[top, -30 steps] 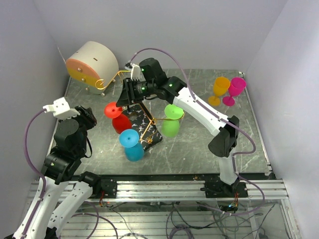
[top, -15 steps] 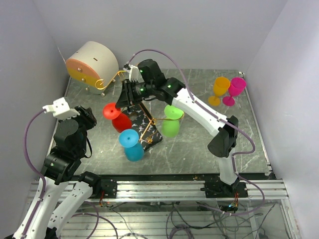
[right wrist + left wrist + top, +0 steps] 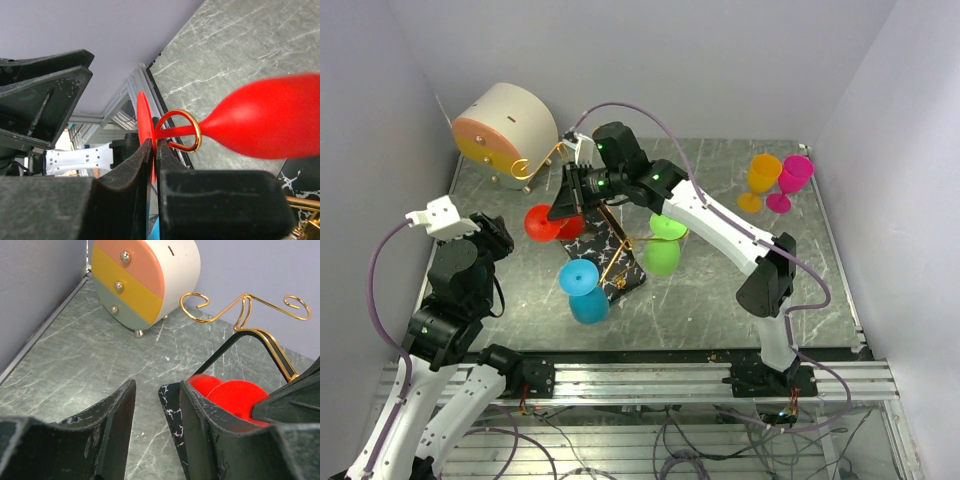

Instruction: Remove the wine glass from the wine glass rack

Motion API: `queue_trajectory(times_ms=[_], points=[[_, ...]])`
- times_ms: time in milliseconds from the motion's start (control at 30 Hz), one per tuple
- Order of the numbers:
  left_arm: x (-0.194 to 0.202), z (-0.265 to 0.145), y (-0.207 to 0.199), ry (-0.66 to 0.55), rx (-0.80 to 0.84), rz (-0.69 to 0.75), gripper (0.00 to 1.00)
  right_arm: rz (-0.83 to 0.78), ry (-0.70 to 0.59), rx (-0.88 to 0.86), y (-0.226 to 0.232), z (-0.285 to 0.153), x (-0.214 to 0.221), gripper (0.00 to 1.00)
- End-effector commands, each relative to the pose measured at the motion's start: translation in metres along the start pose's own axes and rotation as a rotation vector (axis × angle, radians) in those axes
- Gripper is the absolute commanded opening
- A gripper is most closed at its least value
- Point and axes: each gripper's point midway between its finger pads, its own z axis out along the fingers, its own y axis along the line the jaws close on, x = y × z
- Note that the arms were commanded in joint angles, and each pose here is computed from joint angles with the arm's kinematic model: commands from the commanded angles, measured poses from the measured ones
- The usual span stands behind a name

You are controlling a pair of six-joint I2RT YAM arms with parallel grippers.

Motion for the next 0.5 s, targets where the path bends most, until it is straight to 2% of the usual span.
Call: queue_trajectory(times_ms=[0, 267, 467], points=[[-0.001, 0.001, 0.002, -0.009, -0.014, -0.009, 0.51, -0.012, -0.045, 0.008, 0.003, -0.001, -0.009, 0.0], [-0.001, 0.001, 0.001, -0.008, -0.01, -0.009, 0.51, 0.009, -0.161, -0.023, 0.015, -0.03, -0.036, 0.0], [-0.001, 0.001, 0.0, -0.007, -0.006, -0.01, 0.51, 0.034, -0.207, -0.008, 0.006, -0.052, -0.043, 0.0]])
